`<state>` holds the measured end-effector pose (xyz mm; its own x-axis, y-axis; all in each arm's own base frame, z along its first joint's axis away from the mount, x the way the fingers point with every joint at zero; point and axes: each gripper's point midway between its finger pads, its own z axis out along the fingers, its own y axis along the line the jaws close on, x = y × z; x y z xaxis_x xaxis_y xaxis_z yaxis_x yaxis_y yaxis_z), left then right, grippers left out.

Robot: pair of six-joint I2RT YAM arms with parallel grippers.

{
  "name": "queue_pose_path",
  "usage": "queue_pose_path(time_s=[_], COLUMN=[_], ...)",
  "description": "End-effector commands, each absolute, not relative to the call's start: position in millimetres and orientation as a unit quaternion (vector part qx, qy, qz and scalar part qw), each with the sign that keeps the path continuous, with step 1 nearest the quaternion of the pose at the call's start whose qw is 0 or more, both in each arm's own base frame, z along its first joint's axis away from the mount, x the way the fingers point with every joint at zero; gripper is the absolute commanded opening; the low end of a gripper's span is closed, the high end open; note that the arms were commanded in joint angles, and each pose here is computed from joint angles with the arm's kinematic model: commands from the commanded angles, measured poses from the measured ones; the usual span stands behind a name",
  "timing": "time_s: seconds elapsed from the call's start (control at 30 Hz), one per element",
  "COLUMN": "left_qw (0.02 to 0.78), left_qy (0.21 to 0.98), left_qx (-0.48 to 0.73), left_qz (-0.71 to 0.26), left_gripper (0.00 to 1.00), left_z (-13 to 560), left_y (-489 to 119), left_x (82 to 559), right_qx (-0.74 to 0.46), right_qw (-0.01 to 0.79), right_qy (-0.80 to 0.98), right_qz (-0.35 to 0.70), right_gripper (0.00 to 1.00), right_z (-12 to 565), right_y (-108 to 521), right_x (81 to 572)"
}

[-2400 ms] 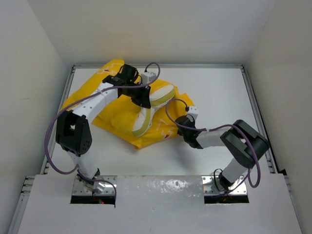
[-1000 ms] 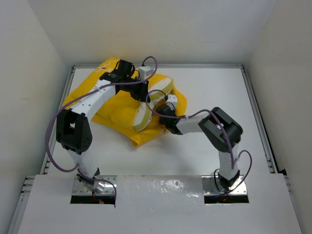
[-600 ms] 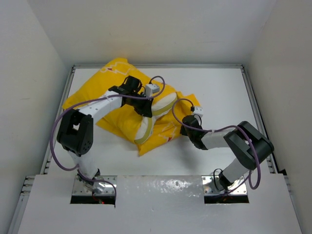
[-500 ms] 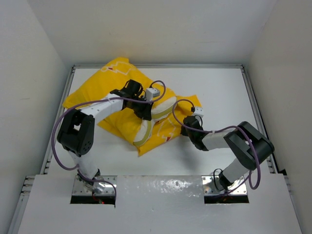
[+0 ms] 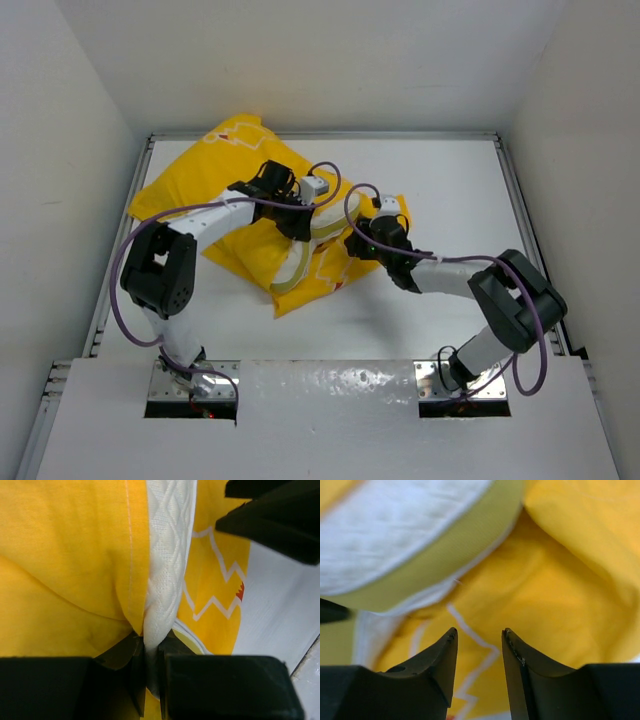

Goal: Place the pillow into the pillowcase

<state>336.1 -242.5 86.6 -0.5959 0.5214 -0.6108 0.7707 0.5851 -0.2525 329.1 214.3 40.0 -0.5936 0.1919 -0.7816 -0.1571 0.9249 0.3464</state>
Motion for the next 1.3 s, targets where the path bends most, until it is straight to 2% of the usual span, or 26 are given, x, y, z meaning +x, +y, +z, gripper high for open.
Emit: queue_pose_path(time_s=[0.0,0.07,0.23,0.43,0.5,0.57,0.6,0.63,0.73,0.77,0.87,0.97,1.03,1.07,1.1,1.13,1.27], left_qw=[0.275,0.274,0.280,0.279,0.276,0.270,0.268,0.266,0.258,0.258,0.250,0.225,0.178,0.164,0.131,0.115,0.062], left_qy=[0.845,0.845,0.844,0.842,0.841,0.841,0.841,0.840,0.837,0.835,0.831,0.826,0.829,0.822,0.826,0.828,0.827], left_qx=[0.374,0.371,0.370,0.365,0.366,0.368,0.367,0.369,0.371,0.376,0.405,0.455,0.481,0.502,0.510,0.512,0.524], left_qz=[-0.265,-0.270,-0.270,-0.283,-0.287,-0.292,-0.294,-0.296,-0.308,-0.308,-0.288,-0.245,-0.223,-0.214,-0.203,-0.197,-0.193], left_gripper=[0.00,0.00,0.00,0.00,0.00,0.00,0.00,0.00,0.00,0.00,0.00,0.00,0.00,0.00,0.00,0.00,0.00], left_z=[105.4,105.8,111.2,112.1,111.4,110.7,111.7,112.1,118.2,120.8,131.1,132.1,121.9,115.6,100.0,90.9,49.6], left_y=[-247.4,-248.5,-249.2,-253.5,-254.2,-253.8,-253.2,-253.5,-253.3,-252.1,-237.7,-209.8,-192.3,-185.5,-175.0,-169.8,-167.4], left_x=[355.7,354.5,356.3,354.9,352.9,348.4,346.3,344.4,337.9,337.3,335.1,326.7,307.5,301.3,286.4,279.3,246.4], right_qx=[0.026,0.031,0.033,0.021,0.037,0.087,0.130,0.172,0.239,0.256,0.320,0.383,0.409,0.409,0.400,0.387,0.324], right_qw=[0.438,0.427,0.372,0.363,0.367,0.371,0.387,0.366,0.344,0.333,0.325,0.372,0.433,0.442,0.495,0.516,0.568], right_qy=[0.858,0.860,0.887,0.898,0.898,0.906,0.903,0.909,0.906,0.906,0.889,0.843,0.800,0.796,0.769,0.762,0.750], right_qz=[0.267,0.278,0.271,0.247,0.239,0.184,0.132,0.098,0.059,0.052,0.050,0.058,0.071,0.060,0.065,0.063,0.099], right_gripper=[0.43,0.44,0.60,0.68,0.69,0.69,0.67,0.62,0.08,0.00,0.00,0.00,0.00,0.00,0.00,0.00,0.00], right_z=[59.9,59.3,21.7,4.3,1.1,-9.1,-14.1,-26.2,-45.5,-51.1,-62.8,-42.6,-8.1,-9.5,21.6,32.9,78.9], right_y=[254.1,267.3,285.2,305.1,308.8,292.9,271.4,255.7,228.1,218.3,171.1,113.3,81.9,68.4,56.8,51.8,60.8], right_x=[345.6,352.5,345.0,343.6,352.9,363.0,370.3,363.6,360.5,354.6,337.1,331.4,346.2,334.3,344.9,345.6,352.2])
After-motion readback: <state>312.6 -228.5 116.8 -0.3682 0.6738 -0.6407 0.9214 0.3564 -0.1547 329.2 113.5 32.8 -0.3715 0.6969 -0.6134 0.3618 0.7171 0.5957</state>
